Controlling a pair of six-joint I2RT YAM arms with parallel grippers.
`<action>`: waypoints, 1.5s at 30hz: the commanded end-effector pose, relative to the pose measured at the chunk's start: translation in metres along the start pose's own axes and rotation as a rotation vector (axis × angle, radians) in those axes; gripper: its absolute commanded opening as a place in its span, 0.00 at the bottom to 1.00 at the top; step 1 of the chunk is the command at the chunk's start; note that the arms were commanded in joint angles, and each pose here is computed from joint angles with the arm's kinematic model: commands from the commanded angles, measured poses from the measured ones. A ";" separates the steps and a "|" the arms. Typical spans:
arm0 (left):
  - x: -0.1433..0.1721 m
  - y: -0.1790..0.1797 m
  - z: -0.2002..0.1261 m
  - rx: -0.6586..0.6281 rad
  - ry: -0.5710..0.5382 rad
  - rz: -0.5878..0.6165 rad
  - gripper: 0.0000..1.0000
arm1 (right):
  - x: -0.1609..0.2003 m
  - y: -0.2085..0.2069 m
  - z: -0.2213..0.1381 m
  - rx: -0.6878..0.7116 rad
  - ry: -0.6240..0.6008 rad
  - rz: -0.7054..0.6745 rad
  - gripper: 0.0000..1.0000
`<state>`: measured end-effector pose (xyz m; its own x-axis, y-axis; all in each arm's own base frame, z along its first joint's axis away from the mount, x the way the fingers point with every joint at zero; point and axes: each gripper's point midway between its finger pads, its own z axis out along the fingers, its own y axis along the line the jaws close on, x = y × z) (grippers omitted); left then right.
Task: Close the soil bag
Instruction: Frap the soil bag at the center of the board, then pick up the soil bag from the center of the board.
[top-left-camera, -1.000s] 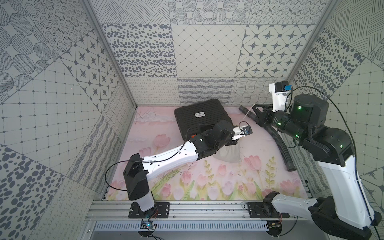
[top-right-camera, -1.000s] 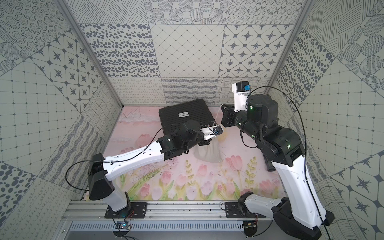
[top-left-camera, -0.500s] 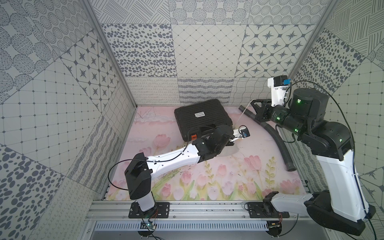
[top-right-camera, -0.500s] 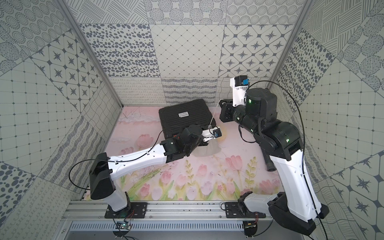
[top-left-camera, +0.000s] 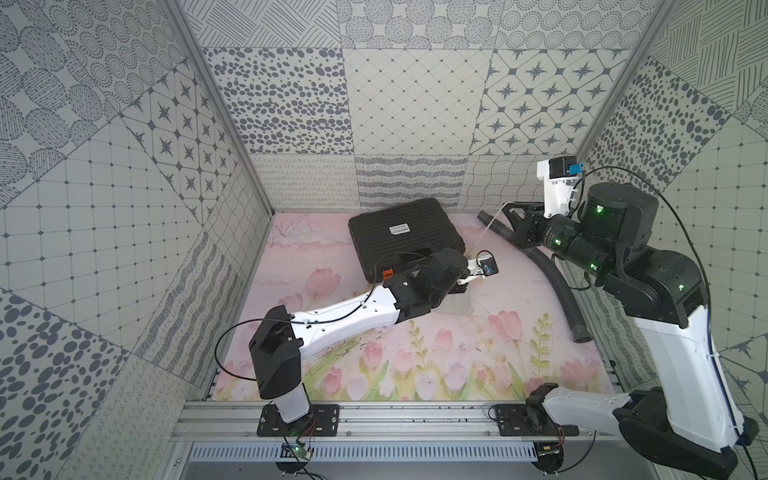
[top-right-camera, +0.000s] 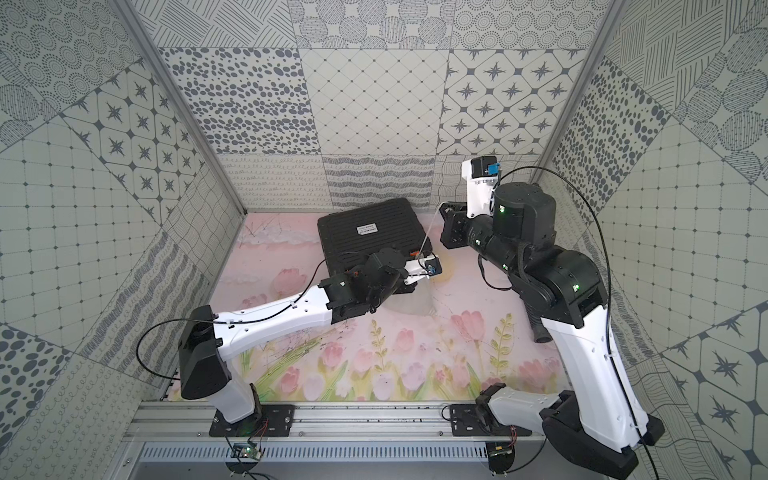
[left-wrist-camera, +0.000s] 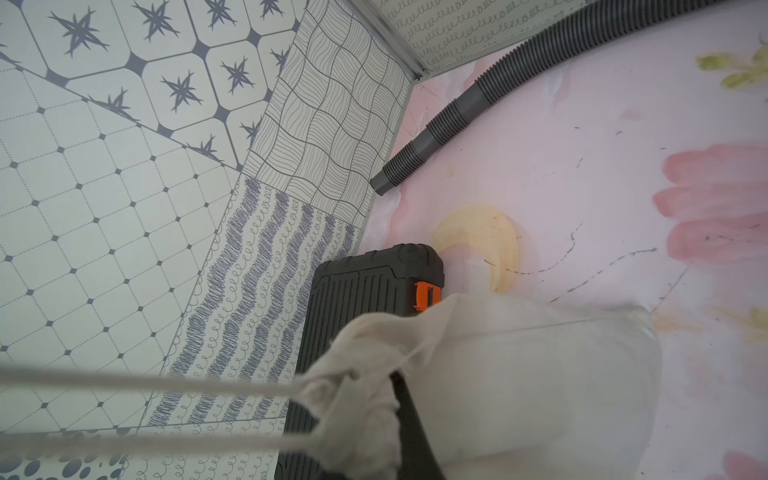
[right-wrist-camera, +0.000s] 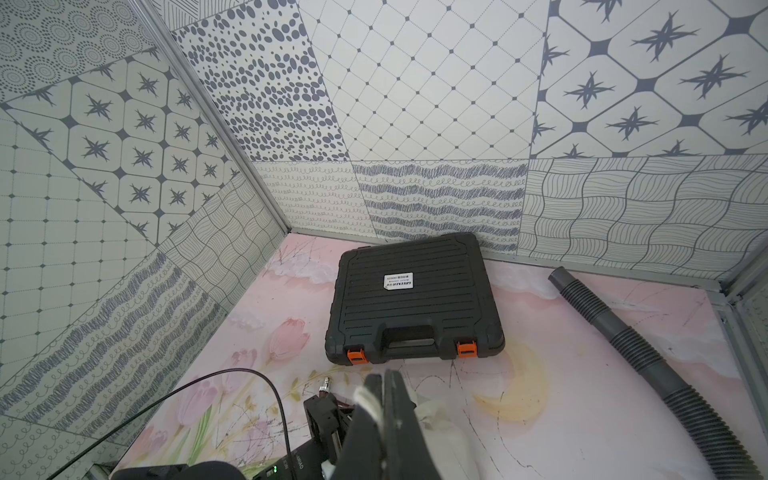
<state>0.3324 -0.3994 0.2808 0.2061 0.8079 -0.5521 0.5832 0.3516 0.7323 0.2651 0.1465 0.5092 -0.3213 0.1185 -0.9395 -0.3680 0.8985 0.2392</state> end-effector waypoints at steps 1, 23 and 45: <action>0.067 -0.055 -0.019 0.297 0.229 0.053 0.00 | -0.113 0.019 -0.077 -0.130 -0.507 0.081 0.00; 0.064 -0.071 -0.059 0.547 0.168 -0.184 0.10 | 0.002 -0.030 -0.003 -0.021 -0.222 0.200 0.00; 0.069 0.007 -0.116 0.393 -0.043 -0.551 0.96 | -0.016 0.019 -0.016 -0.277 -0.194 0.201 0.00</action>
<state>0.2694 -0.2823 0.2901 -0.1120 0.6282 -0.7699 0.8288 0.4866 0.2764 0.2588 0.1513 0.5002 -0.3134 0.3420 -0.8859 -0.4727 0.7529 0.4579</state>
